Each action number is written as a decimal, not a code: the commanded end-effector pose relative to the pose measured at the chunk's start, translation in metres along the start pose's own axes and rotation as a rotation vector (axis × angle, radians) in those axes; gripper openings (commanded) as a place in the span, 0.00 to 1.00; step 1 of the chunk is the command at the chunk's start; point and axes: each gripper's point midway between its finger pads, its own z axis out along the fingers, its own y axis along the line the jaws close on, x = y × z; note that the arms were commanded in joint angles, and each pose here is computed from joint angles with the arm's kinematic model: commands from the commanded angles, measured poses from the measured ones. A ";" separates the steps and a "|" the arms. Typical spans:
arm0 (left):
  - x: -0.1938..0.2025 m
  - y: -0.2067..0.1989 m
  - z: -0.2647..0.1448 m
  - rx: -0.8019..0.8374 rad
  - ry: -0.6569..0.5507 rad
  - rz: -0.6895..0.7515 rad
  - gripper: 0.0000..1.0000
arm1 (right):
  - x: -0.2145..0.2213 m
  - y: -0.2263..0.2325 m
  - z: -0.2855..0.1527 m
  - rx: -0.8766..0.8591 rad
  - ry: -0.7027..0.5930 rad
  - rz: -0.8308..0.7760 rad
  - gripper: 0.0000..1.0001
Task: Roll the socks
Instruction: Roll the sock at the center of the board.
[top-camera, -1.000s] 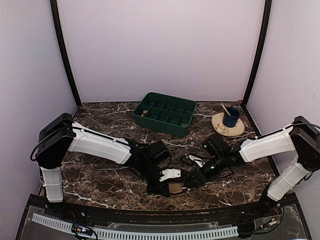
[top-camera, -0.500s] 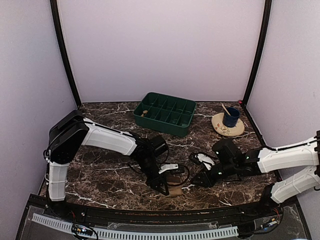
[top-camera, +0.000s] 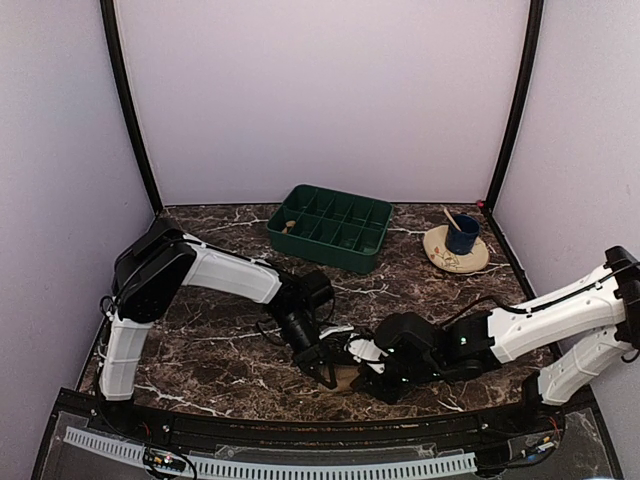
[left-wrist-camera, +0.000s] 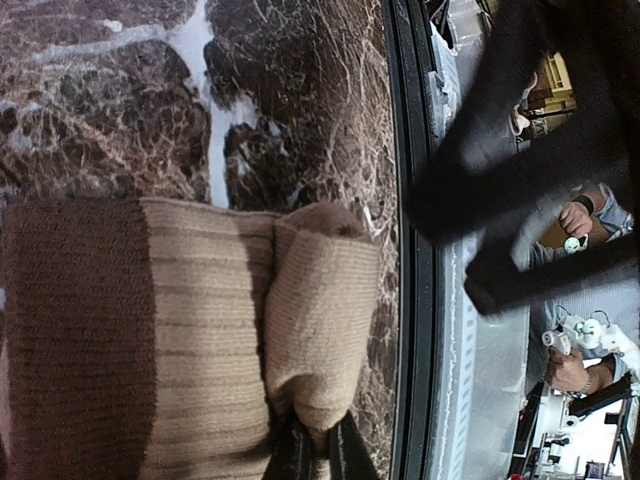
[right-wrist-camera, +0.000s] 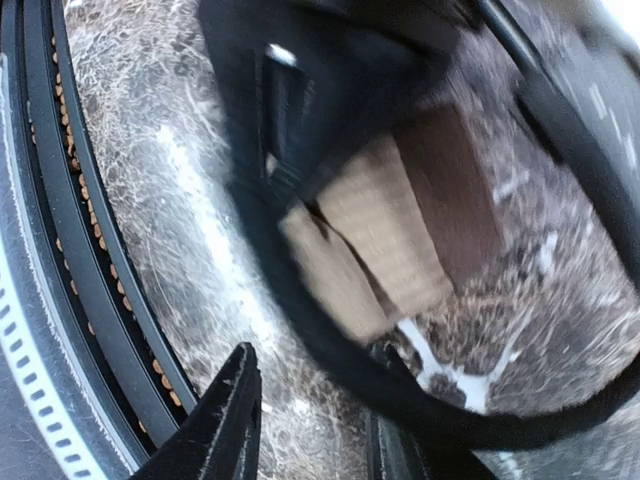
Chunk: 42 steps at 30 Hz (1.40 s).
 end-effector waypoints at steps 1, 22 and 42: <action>0.048 0.031 0.013 -0.070 0.150 -0.133 0.00 | -0.018 0.003 0.002 0.100 -0.004 -0.145 0.33; 0.045 0.032 0.011 -0.023 0.140 -0.154 0.00 | 0.003 -0.003 0.039 0.193 0.169 -0.364 0.42; 0.034 0.043 -0.007 -0.118 0.074 -0.154 0.14 | 0.033 0.006 0.051 0.050 0.280 -0.310 0.00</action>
